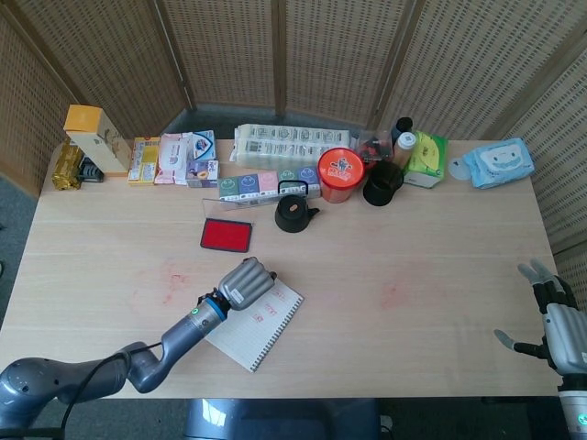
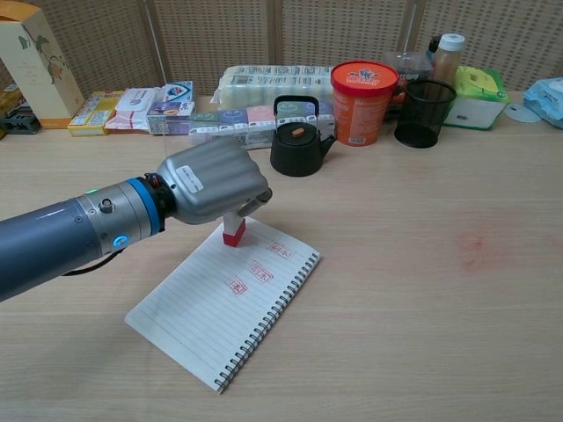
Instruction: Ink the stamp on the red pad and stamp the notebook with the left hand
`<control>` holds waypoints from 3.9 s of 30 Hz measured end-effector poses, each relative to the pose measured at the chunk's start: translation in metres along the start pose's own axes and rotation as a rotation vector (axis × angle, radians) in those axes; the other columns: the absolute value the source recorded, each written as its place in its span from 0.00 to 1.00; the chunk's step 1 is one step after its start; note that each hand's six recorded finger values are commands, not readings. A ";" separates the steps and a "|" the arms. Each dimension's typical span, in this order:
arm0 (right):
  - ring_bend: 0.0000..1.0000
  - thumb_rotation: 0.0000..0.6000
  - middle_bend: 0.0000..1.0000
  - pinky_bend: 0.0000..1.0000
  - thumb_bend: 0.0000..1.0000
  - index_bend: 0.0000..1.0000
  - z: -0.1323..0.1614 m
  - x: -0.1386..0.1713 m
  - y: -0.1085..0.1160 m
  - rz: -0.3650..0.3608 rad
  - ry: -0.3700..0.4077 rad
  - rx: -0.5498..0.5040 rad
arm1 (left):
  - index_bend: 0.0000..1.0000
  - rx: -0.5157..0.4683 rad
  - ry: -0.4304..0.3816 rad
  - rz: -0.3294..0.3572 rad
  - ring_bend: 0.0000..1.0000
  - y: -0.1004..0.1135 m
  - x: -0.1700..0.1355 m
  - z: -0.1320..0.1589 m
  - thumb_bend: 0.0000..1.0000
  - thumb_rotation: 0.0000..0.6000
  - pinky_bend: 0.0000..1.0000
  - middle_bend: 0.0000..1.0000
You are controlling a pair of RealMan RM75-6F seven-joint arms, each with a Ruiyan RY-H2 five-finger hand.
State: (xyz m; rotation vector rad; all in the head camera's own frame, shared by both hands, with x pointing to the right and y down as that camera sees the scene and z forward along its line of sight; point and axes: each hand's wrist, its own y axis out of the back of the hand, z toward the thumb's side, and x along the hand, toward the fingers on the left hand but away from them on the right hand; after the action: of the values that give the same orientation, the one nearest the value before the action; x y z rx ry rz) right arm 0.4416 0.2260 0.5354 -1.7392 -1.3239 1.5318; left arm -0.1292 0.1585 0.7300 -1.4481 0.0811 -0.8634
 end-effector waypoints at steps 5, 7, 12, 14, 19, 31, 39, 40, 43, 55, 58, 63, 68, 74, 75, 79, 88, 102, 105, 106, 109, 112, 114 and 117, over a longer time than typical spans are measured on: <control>0.00 1.00 0.00 0.00 0.10 0.00 -0.001 0.000 0.001 -0.002 -0.004 -0.002 | 0.63 -0.009 0.005 -0.014 1.00 -0.004 0.005 0.003 0.39 1.00 1.00 1.00; 0.00 1.00 0.00 0.00 0.10 0.00 -0.001 -0.001 0.001 -0.002 -0.004 -0.002 | 0.63 -0.009 0.004 -0.018 1.00 -0.005 0.005 0.003 0.39 1.00 1.00 1.00; 0.00 1.00 0.00 0.00 0.10 0.00 0.000 -0.001 0.001 0.000 -0.004 -0.001 | 0.63 -0.012 -0.002 -0.029 1.00 -0.009 0.007 0.006 0.39 1.00 1.00 1.00; 0.00 1.00 0.00 0.00 0.10 0.00 0.000 -0.001 0.001 -0.001 -0.005 -0.002 | 0.63 -0.013 -0.005 -0.032 1.00 -0.010 0.007 0.008 0.39 1.00 1.00 1.00; 0.00 1.00 0.00 0.00 0.10 0.00 0.000 -0.001 0.001 -0.002 -0.002 -0.001 | 0.63 -0.023 -0.004 -0.034 1.00 -0.012 0.007 0.010 0.39 1.00 1.00 1.00; 0.00 1.00 0.00 0.00 0.10 0.00 0.002 -0.001 0.000 0.002 0.003 0.001 | 0.63 -0.039 -0.002 -0.046 1.00 -0.018 0.005 0.011 0.39 1.00 1.00 1.00; 0.00 1.00 0.00 0.00 0.10 0.00 0.003 -0.001 0.000 0.002 0.005 0.002 | 0.63 -0.041 0.008 -0.038 1.00 -0.017 0.004 0.007 0.39 1.00 1.00 1.00; 0.00 1.00 0.00 0.00 0.10 0.00 0.003 -0.001 0.000 0.002 0.005 0.002 | 0.63 -0.041 0.008 -0.037 1.00 -0.016 0.004 0.007 0.39 1.00 1.00 1.00; 0.00 1.00 0.00 0.00 0.09 0.00 0.004 0.000 0.000 0.003 0.007 0.002 | 0.63 -0.040 0.010 -0.034 1.00 -0.015 0.004 0.006 0.39 1.00 1.00 1.00; 0.00 1.00 0.00 0.00 0.10 0.00 0.005 0.000 -0.001 0.004 0.012 0.006 | 0.63 -0.044 0.071 0.093 1.00 0.029 -0.003 -0.028 0.38 1.00 1.00 1.00; 0.00 1.00 0.00 0.00 0.10 0.00 0.005 0.001 -0.002 0.006 0.014 0.009 | 0.63 -0.050 0.087 0.142 1.00 0.050 -0.011 -0.042 0.39 1.00 1.00 1.00; 0.00 1.00 0.00 0.00 0.10 0.00 0.007 0.001 -0.004 0.011 0.017 0.014 | 0.63 -0.047 0.105 0.195 1.00 0.080 -0.030 -0.064 0.38 1.00 1.00 1.00; 0.00 1.00 0.00 0.00 0.10 0.00 0.008 0.002 -0.005 0.012 0.019 0.016 | 0.63 -0.023 0.077 0.161 1.00 0.075 -0.048 -0.058 0.39 1.00 1.00 1.00; 0.00 1.00 0.00 0.00 0.10 0.00 0.008 0.003 -0.005 0.012 0.021 0.018 | 0.63 -0.017 0.027 0.078 1.00 0.045 -0.056 -0.037 0.38 1.00 1.00 1.00; 0.00 1.00 0.00 0.00 0.10 0.00 0.008 0.003 -0.005 0.013 0.021 0.018 | 0.63 -0.016 0.023 0.068 1.00 0.040 -0.056 -0.034 0.38 1.00 1.00 1.00; 0.00 1.00 0.00 0.00 0.10 0.00 0.008 0.003 -0.004 0.012 0.019 0.017 | 0.63 -0.014 0.002 0.032 1.00 0.023 -0.056 -0.021 0.38 1.00 1.00 1.00; 0.00 1.00 0.00 0.00 0.10 0.00 0.006 0.002 -0.004 0.013 0.014 0.016 | 0.63 -0.024 -0.022 -0.013 1.00 0.001 -0.056 -0.005 0.39 1.00 1.00 1.00; 0.00 1.00 0.00 0.00 0.10 0.00 0.006 0.002 -0.004 0.016 0.012 0.013 | 0.63 -0.001 -0.034 -0.020 1.00 -0.010 -0.046 0.009 0.39 1.00 1.00 1.00; 0.00 1.00 0.00 0.00 0.10 0.00 0.005 0.002 -0.003 0.015 0.013 0.012 | 0.63 0.001 -0.034 -0.020 1.00 -0.011 -0.043 0.011 0.39 1.00 1.00 1.00; 0.00 1.00 0.00 0.00 0.10 0.00 0.005 0.002 -0.003 0.014 0.013 0.012 | 0.63 0.002 -0.035 -0.020 1.00 -0.011 -0.042 0.012 0.39 1.00 1.00 1.00; 0.00 1.00 0.00 0.00 0.10 0.00 0.005 0.003 -0.003 0.015 0.012 0.010 | 0.63 -0.001 -0.041 -0.025 1.00 -0.013 -0.042 0.015 0.39 1.00 1.00 1.00; 0.00 1.00 0.00 0.00 0.10 0.00 0.005 0.002 -0.003 0.016 0.011 0.009 | 0.63 -0.008 -0.045 -0.031 1.00 -0.016 -0.043 0.018 0.39 1.00 1.00 1.00; 0.00 1.00 0.00 0.00 0.10 0.00 0.005 0.002 -0.003 0.017 0.011 0.010 | 0.63 -0.011 -0.047 -0.035 1.00 -0.017 -0.043 0.019 0.38 1.00 1.00 1.00; 0.00 1.00 0.00 0.00 0.10 0.00 0.005 0.003 -0.003 0.018 0.012 0.010 | 0.63 -0.018 -0.047 -0.039 1.00 -0.020 -0.044 0.020 0.39 1.00 1.00 1.00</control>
State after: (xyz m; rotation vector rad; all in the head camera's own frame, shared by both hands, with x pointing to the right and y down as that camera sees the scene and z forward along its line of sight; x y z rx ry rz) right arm 0.4355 0.2284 0.5353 -1.7556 -1.2957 1.5332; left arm -0.1587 0.2016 0.7312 -1.4901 0.0250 -0.8623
